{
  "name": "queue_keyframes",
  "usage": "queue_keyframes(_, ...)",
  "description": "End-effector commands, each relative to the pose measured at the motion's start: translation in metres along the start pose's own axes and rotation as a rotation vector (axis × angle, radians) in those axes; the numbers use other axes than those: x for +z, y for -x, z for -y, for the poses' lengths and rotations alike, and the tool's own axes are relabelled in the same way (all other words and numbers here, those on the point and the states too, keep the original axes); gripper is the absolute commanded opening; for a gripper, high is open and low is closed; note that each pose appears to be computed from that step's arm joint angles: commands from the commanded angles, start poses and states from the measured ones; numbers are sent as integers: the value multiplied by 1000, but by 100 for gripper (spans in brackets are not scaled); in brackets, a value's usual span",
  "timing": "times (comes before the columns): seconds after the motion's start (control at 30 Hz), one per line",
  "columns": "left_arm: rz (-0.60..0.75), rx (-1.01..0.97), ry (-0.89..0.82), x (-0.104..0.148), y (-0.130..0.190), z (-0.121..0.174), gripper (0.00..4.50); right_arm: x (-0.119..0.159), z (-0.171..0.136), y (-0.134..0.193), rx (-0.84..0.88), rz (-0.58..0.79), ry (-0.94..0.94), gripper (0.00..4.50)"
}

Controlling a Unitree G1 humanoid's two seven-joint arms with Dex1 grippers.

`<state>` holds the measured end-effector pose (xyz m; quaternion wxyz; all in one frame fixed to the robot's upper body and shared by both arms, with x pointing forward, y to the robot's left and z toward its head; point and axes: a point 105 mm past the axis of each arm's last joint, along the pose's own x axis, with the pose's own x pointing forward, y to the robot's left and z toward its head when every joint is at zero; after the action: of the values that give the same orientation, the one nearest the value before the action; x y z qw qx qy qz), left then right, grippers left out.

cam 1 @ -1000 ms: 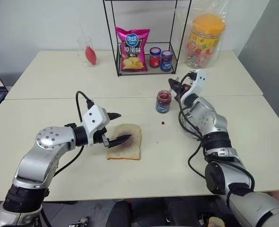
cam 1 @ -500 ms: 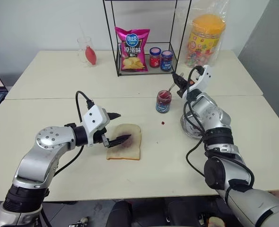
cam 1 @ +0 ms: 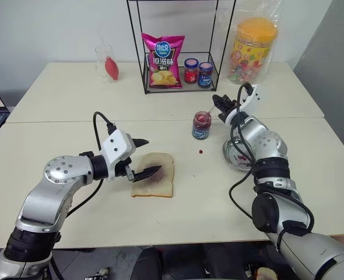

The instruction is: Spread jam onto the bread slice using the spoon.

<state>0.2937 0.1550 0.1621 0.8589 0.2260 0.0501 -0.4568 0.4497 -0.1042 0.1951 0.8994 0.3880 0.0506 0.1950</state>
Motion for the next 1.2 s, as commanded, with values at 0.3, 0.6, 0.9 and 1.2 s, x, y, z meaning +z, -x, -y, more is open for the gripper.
queue_keyframes(0.3, 22, 0, -53, 10, 0, -1, 450, 30, -20, 2, 58, 94, -98, 0)
queue_keyframes(0.6, 26, 21, -50, 11, 3, -5, 450, 43, -19, 4, 61, 130, -116, 0)
queue_keyframes(0.9, 19, 48, 1, 8, 19, -8, 450, 52, -54, 13, 197, 117, -71, 0)
queue_keyframes(1.2, -101, 103, 89, -17, 66, 2, 450, -17, -133, 43, 498, -91, 174, 0)
